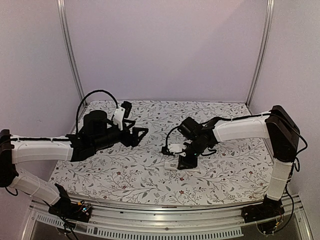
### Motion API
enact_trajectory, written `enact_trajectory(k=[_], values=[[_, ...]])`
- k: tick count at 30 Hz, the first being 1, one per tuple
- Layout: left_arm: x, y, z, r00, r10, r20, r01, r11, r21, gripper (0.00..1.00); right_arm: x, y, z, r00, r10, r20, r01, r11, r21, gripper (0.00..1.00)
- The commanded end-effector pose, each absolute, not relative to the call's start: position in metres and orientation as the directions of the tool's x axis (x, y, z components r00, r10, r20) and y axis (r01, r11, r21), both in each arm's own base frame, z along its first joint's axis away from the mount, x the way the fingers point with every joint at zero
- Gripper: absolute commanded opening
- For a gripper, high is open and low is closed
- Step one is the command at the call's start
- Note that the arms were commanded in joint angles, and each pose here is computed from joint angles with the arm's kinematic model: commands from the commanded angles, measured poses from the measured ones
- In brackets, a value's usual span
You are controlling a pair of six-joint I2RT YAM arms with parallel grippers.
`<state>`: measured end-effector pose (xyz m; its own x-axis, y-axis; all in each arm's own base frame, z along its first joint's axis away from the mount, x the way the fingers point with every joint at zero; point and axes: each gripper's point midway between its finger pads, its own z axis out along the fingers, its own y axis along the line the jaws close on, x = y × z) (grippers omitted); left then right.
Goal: Load the batteries into the remote control
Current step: Load the battery cover onto the remote control without the battery cover.
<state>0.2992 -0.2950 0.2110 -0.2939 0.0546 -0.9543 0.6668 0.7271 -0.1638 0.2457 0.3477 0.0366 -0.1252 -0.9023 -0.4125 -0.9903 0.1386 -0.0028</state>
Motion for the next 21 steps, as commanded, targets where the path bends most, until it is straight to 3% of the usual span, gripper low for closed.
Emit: enact_trajectory(k=[1,5,10,15,21], values=[[0.302,-0.294,0.206,-0.301,0.080,-0.950,0.666,0.731,-0.149,0.83,0.251,0.349,0.035,-0.122,-0.905,-0.408,-0.991,0.136,-0.006,0.36],[0.293,-0.305,0.202,-0.252,0.143,-0.957,0.737,0.670,-0.094,0.81,0.255,0.350,0.037,-0.118,-0.903,-0.413,-0.990,0.140,-0.022,0.36],[0.257,-0.334,0.187,-0.029,0.308,-0.951,0.896,0.430,0.111,0.78,0.256,0.349,0.035,-0.114,-0.905,-0.409,-0.991,0.135,-0.022,0.36],[0.231,-0.353,0.160,0.132,0.349,-0.928,0.951,0.218,0.217,0.86,0.254,0.352,0.040,-0.106,-0.899,-0.425,-0.992,0.125,-0.016,0.38],[0.224,-0.372,0.121,0.172,0.417,-0.893,0.976,0.053,0.213,0.90,0.255,0.353,0.047,-0.089,-0.894,-0.439,-0.994,0.110,-0.023,0.41]])
